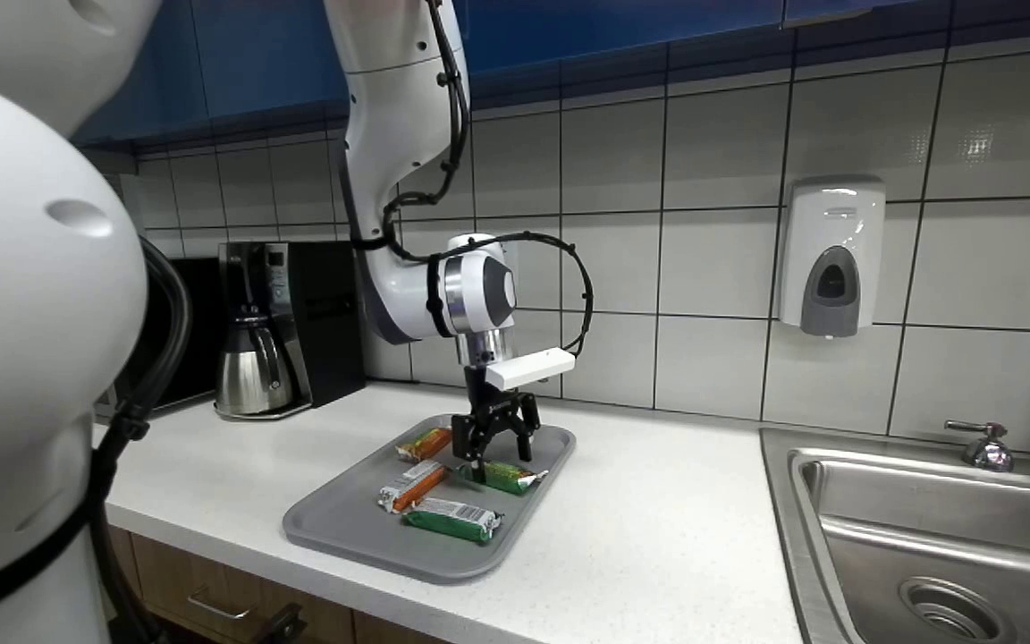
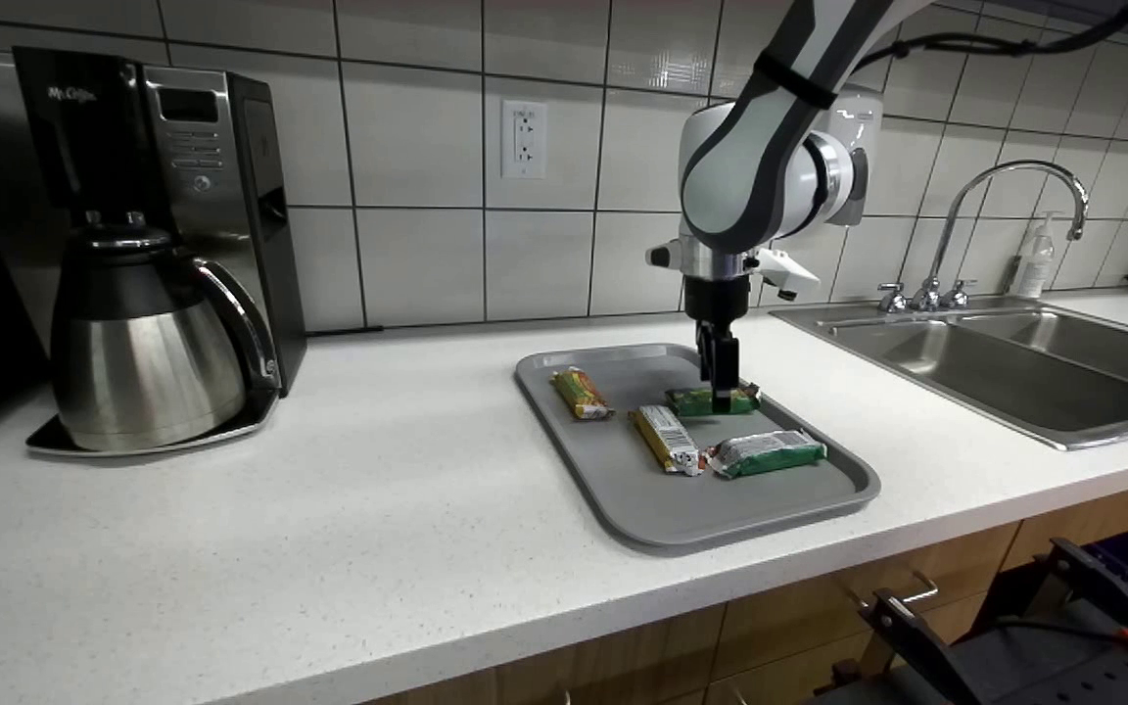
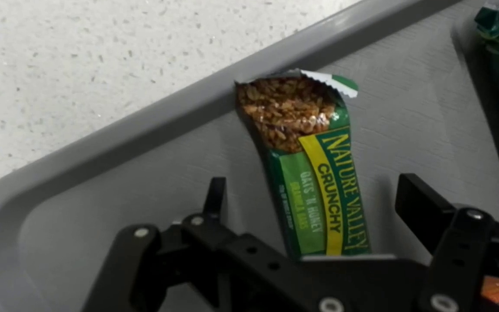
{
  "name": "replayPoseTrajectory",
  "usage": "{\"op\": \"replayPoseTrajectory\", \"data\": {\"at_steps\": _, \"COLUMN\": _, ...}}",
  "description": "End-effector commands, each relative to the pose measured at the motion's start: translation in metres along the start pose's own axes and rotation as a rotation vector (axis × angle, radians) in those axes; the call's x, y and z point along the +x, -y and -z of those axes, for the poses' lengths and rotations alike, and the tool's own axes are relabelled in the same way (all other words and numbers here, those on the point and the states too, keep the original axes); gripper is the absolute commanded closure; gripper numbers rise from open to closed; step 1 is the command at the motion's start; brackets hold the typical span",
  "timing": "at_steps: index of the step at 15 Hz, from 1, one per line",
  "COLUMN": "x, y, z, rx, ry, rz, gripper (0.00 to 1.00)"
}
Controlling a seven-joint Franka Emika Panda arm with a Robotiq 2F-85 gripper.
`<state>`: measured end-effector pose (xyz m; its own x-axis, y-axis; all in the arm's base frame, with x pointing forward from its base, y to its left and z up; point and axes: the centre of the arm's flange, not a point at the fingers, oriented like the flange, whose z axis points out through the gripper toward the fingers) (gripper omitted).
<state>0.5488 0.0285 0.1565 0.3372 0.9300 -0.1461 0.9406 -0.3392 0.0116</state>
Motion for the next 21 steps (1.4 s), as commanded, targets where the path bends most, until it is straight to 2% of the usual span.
{"op": "replayPoseTrajectory", "data": {"at_steps": 1, "x": 0.002, "y": -0.008, "z": 0.000, "rx": -0.013, "ry": -0.009, "rz": 0.031, "gripper": 0.00}}
{"op": "replayPoseTrajectory", "data": {"at_steps": 2, "x": 0.002, "y": -0.008, "z": -0.001, "rx": -0.012, "ry": -0.012, "rz": 0.032, "gripper": 0.25}}
{"op": "replayPoseTrajectory", "data": {"at_steps": 4, "x": 0.003, "y": -0.009, "z": -0.002, "rx": -0.011, "ry": -0.012, "rz": 0.032, "gripper": 0.34}}
{"op": "replayPoseTrajectory", "data": {"at_steps": 10, "x": 0.002, "y": -0.010, "z": 0.000, "rx": -0.015, "ry": -0.012, "rz": 0.032, "gripper": 0.82}}
{"op": "replayPoseTrajectory", "data": {"at_steps": 21, "x": -0.012, "y": -0.026, "z": 0.030, "rx": -0.042, "ry": -0.043, "rz": -0.058, "gripper": 0.83}}
